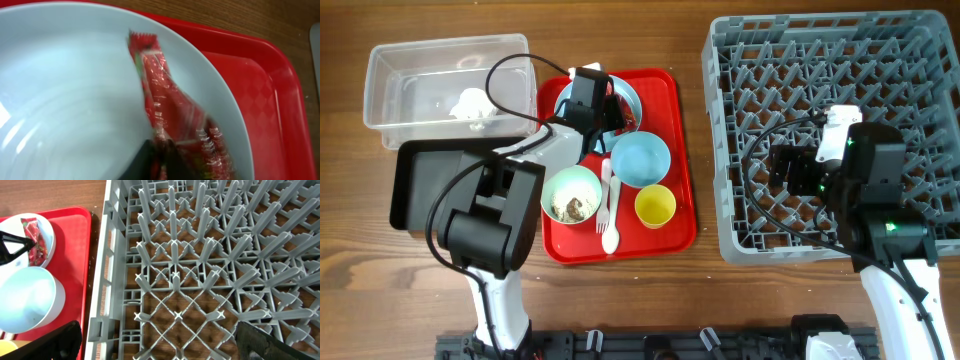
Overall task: Sort waste into correct bins and load items into the dishwasher rack
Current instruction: 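Grasp the tissue and red wrapper from the plate with left gripper, drop into clear bin, then grasp the green bowl with left gripper and tip scraps onto black tray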
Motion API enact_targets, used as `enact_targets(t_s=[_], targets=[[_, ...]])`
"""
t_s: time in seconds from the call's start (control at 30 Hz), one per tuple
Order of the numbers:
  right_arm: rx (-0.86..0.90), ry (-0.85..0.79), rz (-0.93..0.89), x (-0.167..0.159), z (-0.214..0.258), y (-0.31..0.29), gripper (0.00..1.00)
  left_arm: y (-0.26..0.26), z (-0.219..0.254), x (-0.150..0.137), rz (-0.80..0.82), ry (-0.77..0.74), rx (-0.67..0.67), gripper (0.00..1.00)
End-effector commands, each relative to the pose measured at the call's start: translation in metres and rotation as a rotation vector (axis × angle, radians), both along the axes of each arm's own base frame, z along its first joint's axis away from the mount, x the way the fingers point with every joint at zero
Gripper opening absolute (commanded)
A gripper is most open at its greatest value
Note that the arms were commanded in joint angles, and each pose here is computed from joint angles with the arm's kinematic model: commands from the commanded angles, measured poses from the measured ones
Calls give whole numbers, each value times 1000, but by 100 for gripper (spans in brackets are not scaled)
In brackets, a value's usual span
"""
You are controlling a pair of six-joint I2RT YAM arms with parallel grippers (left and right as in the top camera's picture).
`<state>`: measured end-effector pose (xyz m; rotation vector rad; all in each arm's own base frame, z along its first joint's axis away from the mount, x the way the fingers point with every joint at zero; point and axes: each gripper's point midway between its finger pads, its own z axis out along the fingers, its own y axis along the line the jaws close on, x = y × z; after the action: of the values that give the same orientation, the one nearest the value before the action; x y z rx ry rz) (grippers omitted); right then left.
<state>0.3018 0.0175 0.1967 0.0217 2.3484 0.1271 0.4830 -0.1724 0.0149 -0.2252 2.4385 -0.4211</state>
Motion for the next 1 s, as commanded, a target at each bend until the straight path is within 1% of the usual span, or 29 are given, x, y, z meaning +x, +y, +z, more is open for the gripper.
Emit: enact_targets(t_s=[0.0, 0.07, 0.17, 0.23, 0.27, 0.3, 0.33, 0.43, 0.47, 0.5, 0.53, 0.57, 0.63, 0.67, 0.7, 0.73, 0.77, 0.8, 0.87, 0.93, 0.97], targets=[[-3, -24, 8, 3, 10, 0, 100, 4, -5, 3, 21, -4, 27, 4], [-4, -25, 8, 3, 10, 0, 100, 9, 12, 4, 16, -26, 40, 4], [-4, -25, 8, 3, 10, 0, 100, 40, 69, 6, 53, -87, 52, 4], [-4, -24, 8, 3, 10, 0, 100, 84, 117, 5, 140, -143, 41, 4], [-4, -24, 8, 3, 10, 0, 100, 121, 149, 4, 216, -192, 35, 4], [-4, -24, 8, 3, 10, 0, 100, 139, 160, 3, 251, -212, 34, 4], [-4, -25, 8, 3, 10, 0, 100, 167, 171, 1, 309, -228, 37, 4], [-3, -24, 8, 3, 10, 0, 100, 216, 160, -5, 410, -182, 54, 4], [-4, -25, 8, 3, 10, 0, 100, 232, 149, -8, 442, -151, 60, 13], [-4, -25, 8, 3, 10, 0, 100, 241, 141, -9, 461, -132, 64, 43], [-3, -24, 8, 3, 10, 0, 100, 245, 137, -9, 469, -123, 67, 56], [-4, -25, 8, 3, 10, 0, 100, 245, 141, -10, 464, -128, 70, 61], [-3, -24, 8, 3, 10, 0, 100, 236, 156, -24, 449, -120, 70, 65], [-4, -24, 9, 3, 10, 0, 100, 229, 159, -31, 437, -103, 70, 70], [-3, -24, 8, 3, 9, 0, 100, 213, 162, -50, 407, -53, 69, 75], [-3, -24, 8, 3, 10, 0, 100, 189, 157, -74, 350, 34, 81, 85], [-3, -24, 8, 3, 10, 0, 100, 155, 142, -107, 258, 165, 107, 100], [-3, -24, 8, 3, 10, 0, 100, 129, 128, -132, 181, 272, 130, 100], [-3, -24, 8, 3, 10, 0, 100, 97, 115, -156, 107, 369, 128, 100], [-3, -24, 8, 3, 10, 0, 100, 69, 105, -169, 18, 410, 149, 99], [-3, -24, 8, 3, 10, 0, 100, 52, 95, -178, -40, 433, 172, 95]])
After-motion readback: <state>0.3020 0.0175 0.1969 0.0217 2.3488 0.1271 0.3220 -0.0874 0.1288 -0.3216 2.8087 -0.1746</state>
